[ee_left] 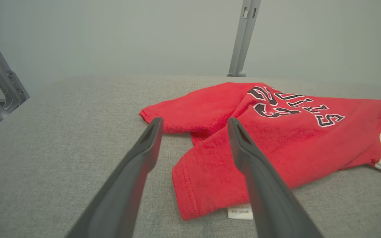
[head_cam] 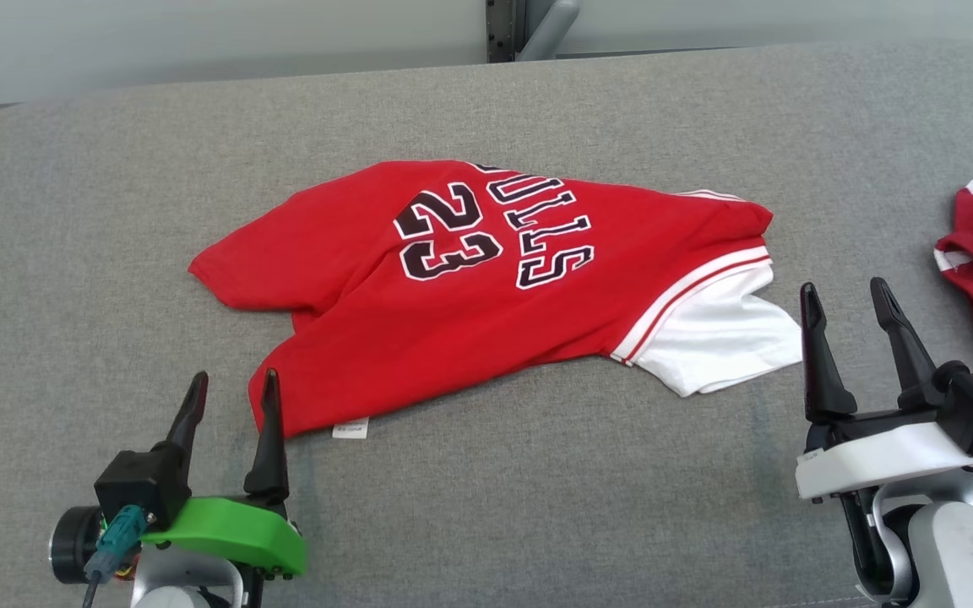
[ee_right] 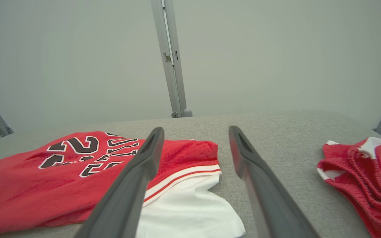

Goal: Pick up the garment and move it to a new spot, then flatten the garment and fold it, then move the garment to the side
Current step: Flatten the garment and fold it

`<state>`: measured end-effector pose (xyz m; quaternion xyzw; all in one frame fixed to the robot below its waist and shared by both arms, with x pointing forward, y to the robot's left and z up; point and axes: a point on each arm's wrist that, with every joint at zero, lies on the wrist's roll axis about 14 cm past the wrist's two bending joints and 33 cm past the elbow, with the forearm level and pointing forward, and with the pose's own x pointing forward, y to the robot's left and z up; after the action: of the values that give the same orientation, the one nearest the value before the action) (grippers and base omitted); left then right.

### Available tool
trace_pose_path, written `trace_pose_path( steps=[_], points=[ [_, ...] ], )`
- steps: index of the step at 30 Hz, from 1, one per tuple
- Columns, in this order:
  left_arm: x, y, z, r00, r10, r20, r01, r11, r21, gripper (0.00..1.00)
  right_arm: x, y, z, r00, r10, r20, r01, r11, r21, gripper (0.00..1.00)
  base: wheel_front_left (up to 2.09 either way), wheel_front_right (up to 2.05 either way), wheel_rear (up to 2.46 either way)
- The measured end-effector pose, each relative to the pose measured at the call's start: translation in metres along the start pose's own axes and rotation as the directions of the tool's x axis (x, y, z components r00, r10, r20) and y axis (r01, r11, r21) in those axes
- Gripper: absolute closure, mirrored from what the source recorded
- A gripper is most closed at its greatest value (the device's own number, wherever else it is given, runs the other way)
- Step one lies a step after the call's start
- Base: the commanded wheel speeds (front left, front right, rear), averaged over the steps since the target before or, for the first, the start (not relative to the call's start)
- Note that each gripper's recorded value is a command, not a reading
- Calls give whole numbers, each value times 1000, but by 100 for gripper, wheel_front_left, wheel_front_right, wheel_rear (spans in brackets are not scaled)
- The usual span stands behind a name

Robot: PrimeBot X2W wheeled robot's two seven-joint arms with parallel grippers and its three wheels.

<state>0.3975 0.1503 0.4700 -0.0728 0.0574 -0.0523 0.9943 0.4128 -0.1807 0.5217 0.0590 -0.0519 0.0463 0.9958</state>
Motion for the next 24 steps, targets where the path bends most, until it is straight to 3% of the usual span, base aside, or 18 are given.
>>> trace_pose_path(
  steps=[6, 15, 16, 17, 18, 19, 20, 24],
  points=[
    [-5, 4, -61, 980, 7, -201, -30, 993, -112, 0, 2, 0, -15, 999, -4, -35, 5, 1000, 26, 0, 0, 0, 0],
    [-2, 7, -99, 953, -3, -304, -54, 983, -177, 0, 2, -7, -24, 998, -23, -56, 25, 999, 31, 0, 0, 0, 0],
    [-1, 7, -100, 952, -2, -306, -56, 982, -181, 16, 3, -8, -25, 998, -27, -57, 28, 999, 30, 0, 0, 0, 0],
    [0, 6, -101, 951, -8, -308, -52, 981, -186, 42, 3, -9, -25, 998, -31, -58, 32, 999, 29, 0, 0, 0, 0],
    [0, 5, -102, 952, -12, -307, -48, 981, -189, 61, 2, -11, -26, 998, -36, -60, 38, 999, 28, 0, 0, 0, 0],
    [1, 4, -102, 953, -19, -304, -42, 980, -193, 91, 2, -14, -26, 997, -44, -62, 46, 999, 28, 0, 0, 0, 0],
    [2, 4, -103, 952, -25, -305, -37, 980, -194, 100, 2, -17, -28, 997, -52, -66, 54, 998, 27, 0, 0, 0, 0],
    [3, 2, -105, 951, -39, -306, -21, 981, -191, 100, -2, -30, -37, 991, -87, -98, 90, 996, 18, 0, 0, 0, 0]
  ],
)
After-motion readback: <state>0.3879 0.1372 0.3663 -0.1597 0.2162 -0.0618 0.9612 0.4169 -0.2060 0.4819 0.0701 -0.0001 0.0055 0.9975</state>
